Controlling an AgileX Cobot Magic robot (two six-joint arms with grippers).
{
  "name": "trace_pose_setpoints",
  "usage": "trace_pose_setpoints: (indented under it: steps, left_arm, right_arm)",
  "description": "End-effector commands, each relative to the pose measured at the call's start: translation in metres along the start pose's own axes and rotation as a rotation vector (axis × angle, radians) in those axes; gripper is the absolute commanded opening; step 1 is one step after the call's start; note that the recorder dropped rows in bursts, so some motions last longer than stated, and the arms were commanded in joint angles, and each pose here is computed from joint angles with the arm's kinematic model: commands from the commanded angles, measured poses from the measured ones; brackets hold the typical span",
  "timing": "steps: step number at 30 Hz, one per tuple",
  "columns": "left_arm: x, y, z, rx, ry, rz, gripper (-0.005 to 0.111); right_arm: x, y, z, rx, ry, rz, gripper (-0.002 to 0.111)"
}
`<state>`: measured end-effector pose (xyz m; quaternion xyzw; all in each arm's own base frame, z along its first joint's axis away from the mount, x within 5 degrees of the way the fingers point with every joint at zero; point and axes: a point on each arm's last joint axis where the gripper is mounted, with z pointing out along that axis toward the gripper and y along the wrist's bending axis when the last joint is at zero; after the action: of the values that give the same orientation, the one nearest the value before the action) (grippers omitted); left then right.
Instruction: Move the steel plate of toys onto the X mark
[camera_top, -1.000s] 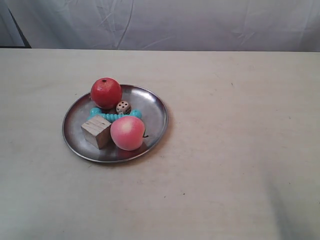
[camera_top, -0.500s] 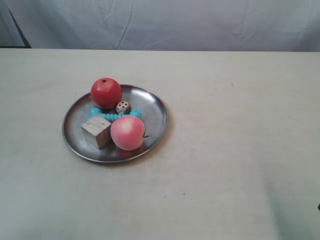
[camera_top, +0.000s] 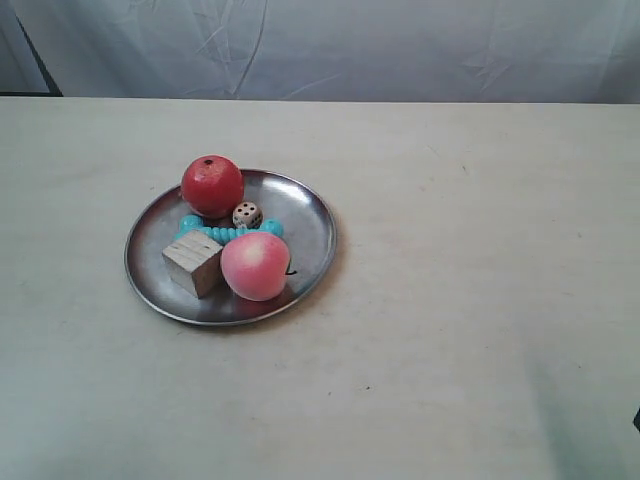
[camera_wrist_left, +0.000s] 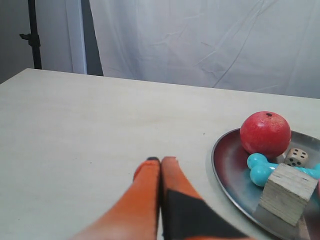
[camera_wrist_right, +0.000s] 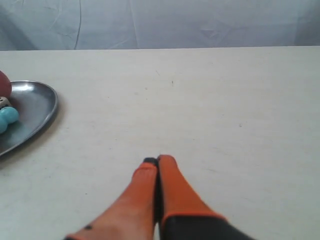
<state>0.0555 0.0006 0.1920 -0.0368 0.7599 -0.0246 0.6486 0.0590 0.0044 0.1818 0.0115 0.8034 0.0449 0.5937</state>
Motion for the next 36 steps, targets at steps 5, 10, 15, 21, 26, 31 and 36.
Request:
trace_pose_setpoints:
  steps: [5, 10, 15, 21, 26, 31, 36]
  left_arm:
    - [0.0000, 0.0003, 0.0000, -0.004, -0.012, -0.008, 0.000]
    - [0.0000, 0.0003, 0.0000, -0.004, -0.012, -0.008, 0.000]
    - [0.0000, 0.0003, 0.0000, -0.004, -0.012, -0.008, 0.000]
    - [0.0000, 0.0003, 0.0000, -0.004, -0.012, -0.008, 0.000]
    - [0.0000, 0.0003, 0.0000, -0.004, -0.012, -0.008, 0.000]
    - [0.0000, 0.0003, 0.0000, -0.004, -0.012, -0.008, 0.000]
    - [0.0000, 0.0003, 0.0000, -0.004, -0.012, -0.008, 0.000]
  right_arm:
    - [0.0002, 0.0006, -0.0001, -0.005, -0.006, 0.038, 0.000]
    - [0.0002, 0.0008, -0.0001, -0.007, -0.006, 0.044, 0.000]
    - [0.0002, 0.0008, -0.0001, -0.007, -0.006, 0.044, 0.000]
    - [0.0002, 0.0008, -0.0001, -0.007, -0.006, 0.044, 0.000]
    - [0.0002, 0.0008, -0.0001, -0.007, -0.006, 0.044, 0.000]
    - [0.0002, 0.0008, -0.0001, -0.007, -0.006, 0.044, 0.000]
    - [0.0002, 0.0008, -0.0001, -0.007, -0.006, 0.044, 0.000]
